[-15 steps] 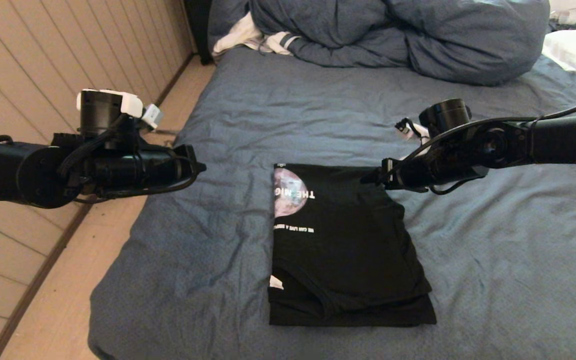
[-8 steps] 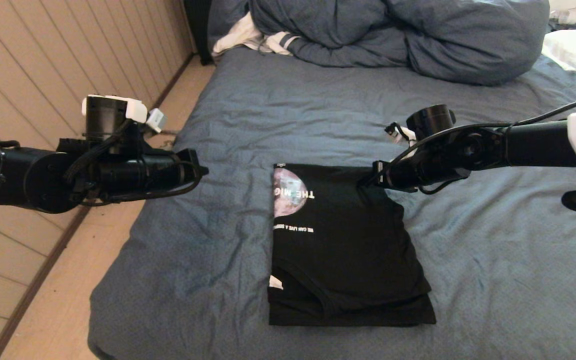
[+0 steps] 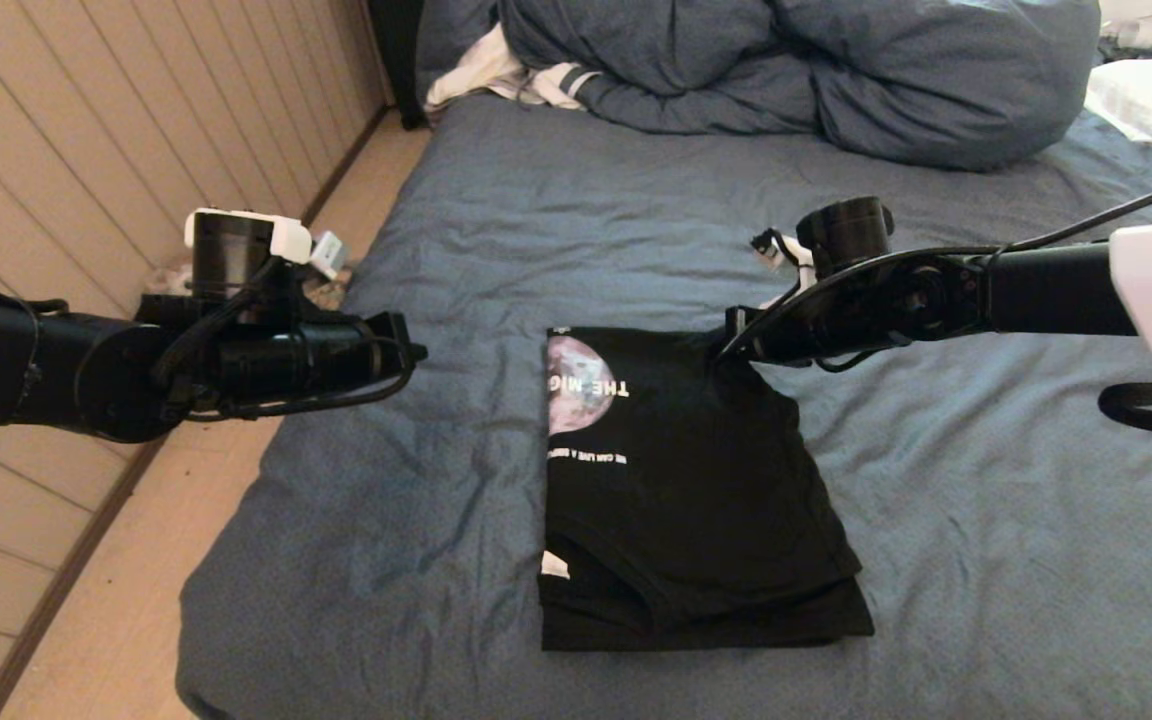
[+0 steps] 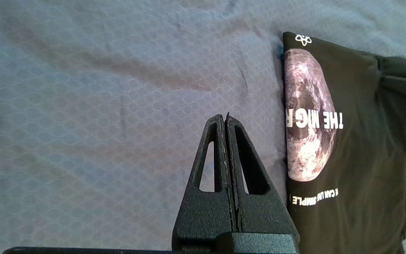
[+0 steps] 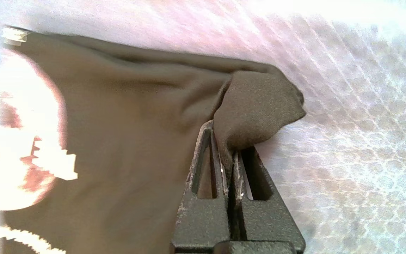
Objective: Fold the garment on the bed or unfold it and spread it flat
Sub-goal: Unford the black T-shirt
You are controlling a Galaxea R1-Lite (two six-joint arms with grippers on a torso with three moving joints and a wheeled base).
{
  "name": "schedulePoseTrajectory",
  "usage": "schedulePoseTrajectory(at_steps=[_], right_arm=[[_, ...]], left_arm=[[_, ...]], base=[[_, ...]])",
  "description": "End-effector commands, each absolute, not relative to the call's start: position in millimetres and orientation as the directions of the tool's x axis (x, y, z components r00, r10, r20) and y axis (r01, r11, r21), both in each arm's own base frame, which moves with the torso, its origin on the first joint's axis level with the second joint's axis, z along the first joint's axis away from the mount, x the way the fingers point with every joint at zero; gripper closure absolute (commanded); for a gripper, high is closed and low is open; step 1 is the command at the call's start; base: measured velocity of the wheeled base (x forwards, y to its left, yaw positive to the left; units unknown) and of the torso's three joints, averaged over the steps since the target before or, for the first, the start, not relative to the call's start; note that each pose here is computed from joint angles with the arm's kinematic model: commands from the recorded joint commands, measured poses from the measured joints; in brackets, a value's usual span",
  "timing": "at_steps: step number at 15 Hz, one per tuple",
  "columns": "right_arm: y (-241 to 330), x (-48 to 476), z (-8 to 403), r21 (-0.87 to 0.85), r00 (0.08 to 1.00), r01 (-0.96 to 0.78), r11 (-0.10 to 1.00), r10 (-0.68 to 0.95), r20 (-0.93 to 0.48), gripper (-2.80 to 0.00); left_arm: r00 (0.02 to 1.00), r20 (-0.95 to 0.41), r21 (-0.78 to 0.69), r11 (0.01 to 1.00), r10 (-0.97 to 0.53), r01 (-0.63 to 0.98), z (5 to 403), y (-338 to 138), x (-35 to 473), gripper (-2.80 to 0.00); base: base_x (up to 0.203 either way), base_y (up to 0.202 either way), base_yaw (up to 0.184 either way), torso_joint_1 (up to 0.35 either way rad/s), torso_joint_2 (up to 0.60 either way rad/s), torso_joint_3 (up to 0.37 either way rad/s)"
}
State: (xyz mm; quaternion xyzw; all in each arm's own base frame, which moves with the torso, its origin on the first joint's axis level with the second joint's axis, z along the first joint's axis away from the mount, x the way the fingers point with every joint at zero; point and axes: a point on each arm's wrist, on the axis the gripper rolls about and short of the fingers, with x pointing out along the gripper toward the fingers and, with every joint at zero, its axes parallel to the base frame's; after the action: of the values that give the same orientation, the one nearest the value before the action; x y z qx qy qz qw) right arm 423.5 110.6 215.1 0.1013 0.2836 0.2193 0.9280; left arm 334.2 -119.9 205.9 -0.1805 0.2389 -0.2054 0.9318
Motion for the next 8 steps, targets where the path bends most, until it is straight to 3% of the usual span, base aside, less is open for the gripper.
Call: schedulePoseTrajectory(at_steps=[1, 8], right_arm=[[121, 407, 239, 0.307, 0.75, -0.396, 0.865, 0.498, -0.435, 0.0], [192, 343, 274, 0.298, 0.643, -0.59, 0.75, 0.66, -0.389, 0.0]], left_arm=[[0.8, -0.368, -0.435, 0.849, -0.473, 0.302, 204, -123, 332, 0.0], [0.801, -0.372, -0.429, 0.852, -0.47, 0.301, 204, -125, 324, 0.0]], base=[[0.0, 0.0, 0.0, 0.0, 0.0, 0.0], [0.0, 0.0, 0.0, 0.0, 0.0, 0.0]])
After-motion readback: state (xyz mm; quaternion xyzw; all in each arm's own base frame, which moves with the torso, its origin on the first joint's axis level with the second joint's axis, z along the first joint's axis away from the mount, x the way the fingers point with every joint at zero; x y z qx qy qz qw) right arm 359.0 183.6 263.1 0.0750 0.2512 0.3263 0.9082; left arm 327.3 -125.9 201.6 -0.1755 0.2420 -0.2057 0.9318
